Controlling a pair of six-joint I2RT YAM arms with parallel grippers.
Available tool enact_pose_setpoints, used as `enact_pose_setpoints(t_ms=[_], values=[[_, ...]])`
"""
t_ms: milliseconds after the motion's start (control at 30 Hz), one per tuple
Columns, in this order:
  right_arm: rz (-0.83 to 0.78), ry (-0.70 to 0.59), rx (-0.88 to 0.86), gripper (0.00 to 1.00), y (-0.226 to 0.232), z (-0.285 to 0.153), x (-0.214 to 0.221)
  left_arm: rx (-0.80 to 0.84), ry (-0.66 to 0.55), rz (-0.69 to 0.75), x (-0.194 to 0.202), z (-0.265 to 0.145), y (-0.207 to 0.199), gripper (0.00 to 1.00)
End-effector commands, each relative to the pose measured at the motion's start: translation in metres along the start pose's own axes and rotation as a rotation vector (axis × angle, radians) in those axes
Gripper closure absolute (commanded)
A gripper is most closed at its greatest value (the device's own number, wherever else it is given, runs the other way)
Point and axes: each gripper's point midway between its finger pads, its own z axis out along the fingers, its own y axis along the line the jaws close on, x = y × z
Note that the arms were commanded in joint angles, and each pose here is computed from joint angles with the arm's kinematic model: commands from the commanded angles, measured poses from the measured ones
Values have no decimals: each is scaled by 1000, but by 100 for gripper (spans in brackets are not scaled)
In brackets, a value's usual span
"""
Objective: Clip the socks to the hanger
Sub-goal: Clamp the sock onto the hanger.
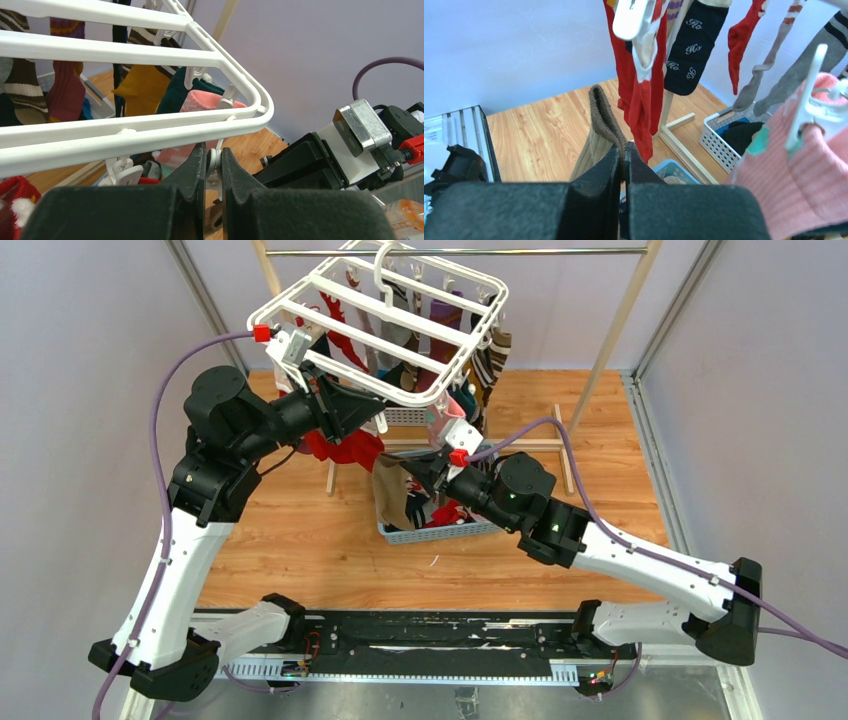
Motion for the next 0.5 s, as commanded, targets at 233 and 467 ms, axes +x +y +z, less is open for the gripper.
enact_pose_setpoints(t_ms=[233, 467], values=[[92, -93, -42, 100, -11, 25, -35, 72, 55, 35, 13, -3, -10, 93], [116, -93, -64, 100, -21, 26, -42, 91, 78, 37, 19, -1, -10, 93]])
